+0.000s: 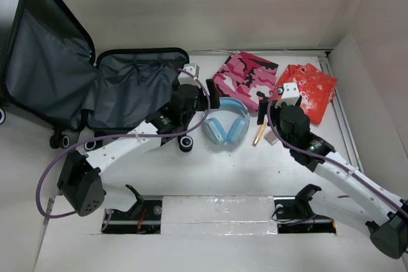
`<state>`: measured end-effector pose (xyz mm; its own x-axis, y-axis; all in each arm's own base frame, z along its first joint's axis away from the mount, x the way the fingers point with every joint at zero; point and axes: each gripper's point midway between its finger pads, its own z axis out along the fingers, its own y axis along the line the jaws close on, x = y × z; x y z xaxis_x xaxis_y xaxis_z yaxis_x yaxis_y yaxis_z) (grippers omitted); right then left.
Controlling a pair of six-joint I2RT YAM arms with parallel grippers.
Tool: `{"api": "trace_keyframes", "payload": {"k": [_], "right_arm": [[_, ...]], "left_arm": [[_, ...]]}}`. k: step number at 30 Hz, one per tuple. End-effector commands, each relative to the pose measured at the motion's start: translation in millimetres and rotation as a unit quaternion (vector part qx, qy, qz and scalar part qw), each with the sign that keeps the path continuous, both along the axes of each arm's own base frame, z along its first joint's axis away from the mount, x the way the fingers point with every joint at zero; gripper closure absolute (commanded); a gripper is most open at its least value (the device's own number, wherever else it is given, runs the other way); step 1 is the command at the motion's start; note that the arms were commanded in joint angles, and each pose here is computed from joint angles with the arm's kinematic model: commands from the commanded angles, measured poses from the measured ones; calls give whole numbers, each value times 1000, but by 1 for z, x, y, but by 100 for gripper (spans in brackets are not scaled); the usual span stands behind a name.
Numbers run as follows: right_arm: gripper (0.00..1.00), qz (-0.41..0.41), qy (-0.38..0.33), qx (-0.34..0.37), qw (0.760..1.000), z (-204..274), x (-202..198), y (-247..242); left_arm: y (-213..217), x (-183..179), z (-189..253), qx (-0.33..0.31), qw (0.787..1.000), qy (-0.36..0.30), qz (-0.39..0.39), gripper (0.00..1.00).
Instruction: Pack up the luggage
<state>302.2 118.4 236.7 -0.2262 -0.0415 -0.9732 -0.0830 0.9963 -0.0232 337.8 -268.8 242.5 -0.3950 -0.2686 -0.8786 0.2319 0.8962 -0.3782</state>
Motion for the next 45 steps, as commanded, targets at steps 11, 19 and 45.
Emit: {"api": "trace_keyframes", "payload": {"k": [11,19,45], "right_arm": [[27,19,-31,36,999,17,0,8],[21,35,-29,39,998,15,-1,13],[0,124,-29,47,991,16,-5,45]], "left_arm": [[0,25,-40,134,987,80,35,39],[-4,30,-72,160,978,123,47,36],[-35,-55,-147,115,952,280,42,10]]}}
